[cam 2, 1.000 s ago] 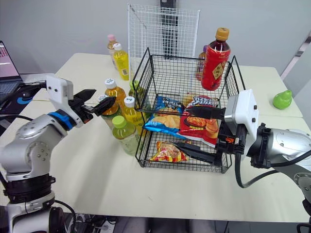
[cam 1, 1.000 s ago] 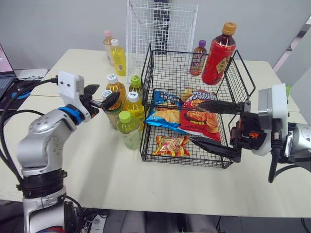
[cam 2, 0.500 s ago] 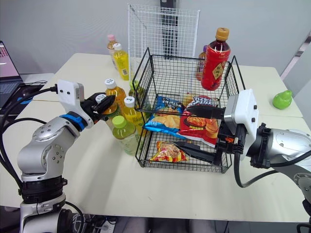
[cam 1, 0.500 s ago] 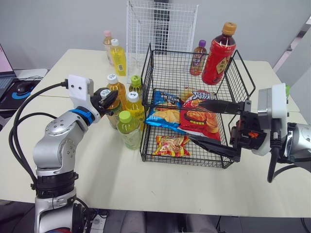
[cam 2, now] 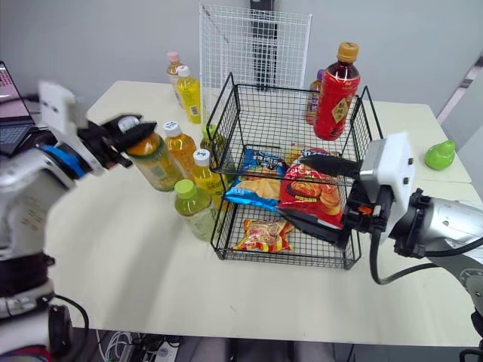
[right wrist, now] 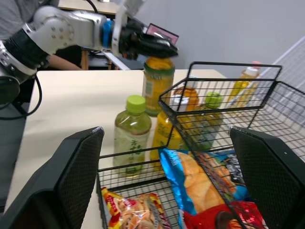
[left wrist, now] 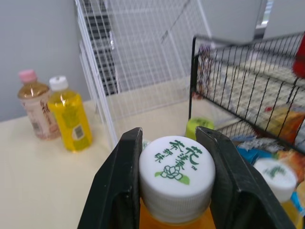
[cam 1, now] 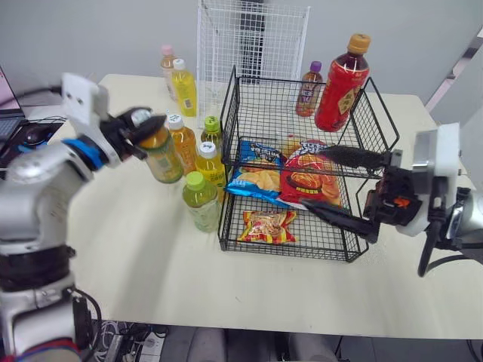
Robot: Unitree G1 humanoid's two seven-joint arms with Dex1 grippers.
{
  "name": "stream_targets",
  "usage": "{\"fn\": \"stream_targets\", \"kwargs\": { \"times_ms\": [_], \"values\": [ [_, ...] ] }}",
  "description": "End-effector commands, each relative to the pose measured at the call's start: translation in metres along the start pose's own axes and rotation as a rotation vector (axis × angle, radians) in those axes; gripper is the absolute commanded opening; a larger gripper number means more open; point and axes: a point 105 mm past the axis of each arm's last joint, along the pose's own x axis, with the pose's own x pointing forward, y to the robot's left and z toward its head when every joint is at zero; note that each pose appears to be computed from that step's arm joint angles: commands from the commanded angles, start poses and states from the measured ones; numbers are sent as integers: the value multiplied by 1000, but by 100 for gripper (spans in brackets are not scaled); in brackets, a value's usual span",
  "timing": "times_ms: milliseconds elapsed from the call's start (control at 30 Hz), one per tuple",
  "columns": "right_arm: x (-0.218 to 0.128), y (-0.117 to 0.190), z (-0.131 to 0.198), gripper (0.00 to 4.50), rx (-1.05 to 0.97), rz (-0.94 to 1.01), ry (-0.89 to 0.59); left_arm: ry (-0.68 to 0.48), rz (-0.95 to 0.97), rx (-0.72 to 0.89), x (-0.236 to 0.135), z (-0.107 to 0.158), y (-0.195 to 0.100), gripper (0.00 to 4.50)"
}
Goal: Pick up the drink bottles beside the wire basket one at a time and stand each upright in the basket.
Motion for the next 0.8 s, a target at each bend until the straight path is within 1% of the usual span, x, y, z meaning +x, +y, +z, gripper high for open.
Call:
{"fn": "stream_targets", "kwargs": {
  "times_ms": [33, 167, 233, 367, 467, 533, 567, 700, 800],
  "values": [
    [-12, -8, 19, 450, -70, -60, -44, -100, -88, 26, 3, 53, -2, 135],
    [-22, -11, 22, 450, -86, -111, -28, -159, -174, 36, 22, 94, -2, 135],
    [-29, -13, 26, 450, -85, -148, -31, -194, -246, 47, 37, 115, -10, 135],
    [-40, -10, 25, 450, -97, -207, 11, -253, -388, 43, 65, 151, -34, 135],
    [-45, -6, 23, 450, -97, -244, 27, -282, -482, 29, 84, 168, -54, 135],
    [-45, -3, 21, 450, -94, -262, 30, -282, -528, 31, 98, 170, -66, 135],
    [-45, -1, 19, 450, -94, -275, 34, -270, -554, 30, 109, 166, -76, 135],
    [-45, -1, 17, 450, -103, -322, 47, -211, -608, 51, 141, 140, -100, 135],
    [-47, -5, 20, 450, -119, -372, 34, -185, -594, 33, 161, 122, -113, 135]
  ]
}}
